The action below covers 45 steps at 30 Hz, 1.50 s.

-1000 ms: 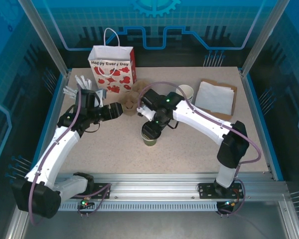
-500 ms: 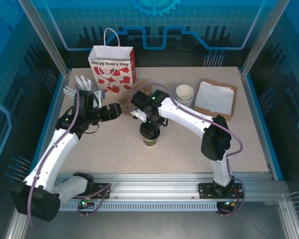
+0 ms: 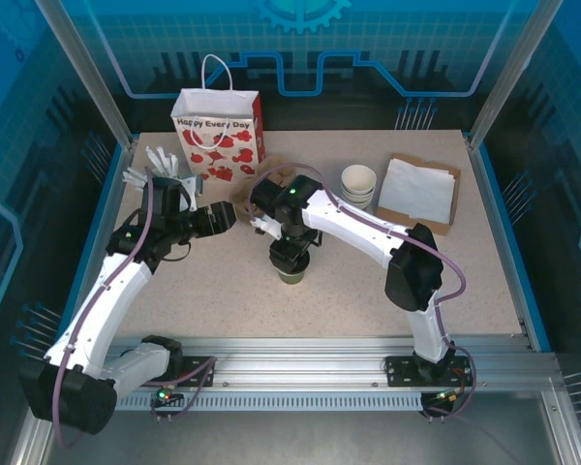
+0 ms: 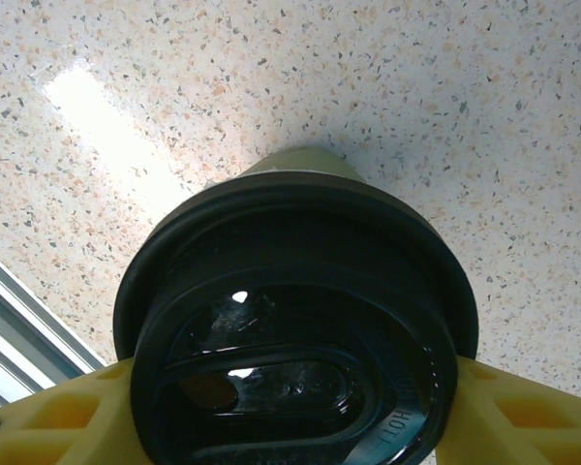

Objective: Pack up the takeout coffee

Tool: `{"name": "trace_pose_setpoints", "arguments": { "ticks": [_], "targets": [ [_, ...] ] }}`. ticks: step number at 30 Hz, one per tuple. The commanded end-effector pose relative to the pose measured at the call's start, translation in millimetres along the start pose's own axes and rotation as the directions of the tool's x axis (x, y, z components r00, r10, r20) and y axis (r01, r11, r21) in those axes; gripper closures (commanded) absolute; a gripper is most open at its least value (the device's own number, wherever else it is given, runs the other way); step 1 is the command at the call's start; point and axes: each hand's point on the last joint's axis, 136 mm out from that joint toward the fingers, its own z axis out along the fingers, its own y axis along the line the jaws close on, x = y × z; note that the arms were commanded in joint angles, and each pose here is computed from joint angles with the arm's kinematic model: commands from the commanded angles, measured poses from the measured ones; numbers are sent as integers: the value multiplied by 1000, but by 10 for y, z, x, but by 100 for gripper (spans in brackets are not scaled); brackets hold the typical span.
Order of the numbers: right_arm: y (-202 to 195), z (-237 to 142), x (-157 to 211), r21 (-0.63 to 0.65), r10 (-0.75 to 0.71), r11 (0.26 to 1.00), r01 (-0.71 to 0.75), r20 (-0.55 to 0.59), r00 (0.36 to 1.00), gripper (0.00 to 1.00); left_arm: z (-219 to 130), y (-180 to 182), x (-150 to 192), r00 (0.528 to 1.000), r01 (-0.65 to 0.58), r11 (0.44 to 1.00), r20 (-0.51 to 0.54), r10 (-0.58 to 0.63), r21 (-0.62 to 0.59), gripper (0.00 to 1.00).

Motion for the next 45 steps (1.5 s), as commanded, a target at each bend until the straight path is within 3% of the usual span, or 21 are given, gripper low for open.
{"name": "trace_pose_setpoints", "arguments": {
  "ticks": [1, 31, 39, 45],
  "targets": [
    [69, 26, 36, -10, -26, 1000, 26, -35, 999, 45, -36, 37, 30, 1000, -14, 1000, 5, 14, -7, 20],
    [-65, 237, 72, 6, -5, 1000, 6, -120, 993, 38, -36, 27, 35, 1000, -2, 1000, 0, 2, -1, 20],
    [-156, 340, 111, 47, 5, 999, 2, -160, 987, 45, -37, 51, 36, 1000, -3, 1000, -1, 3, -16, 20],
    [-174, 477, 201, 70, 17, 998, -3, -200, 980, 46, -34, 228, 132, 1000, 18, 995, -8, -19, -95, 20]
  ]
}}
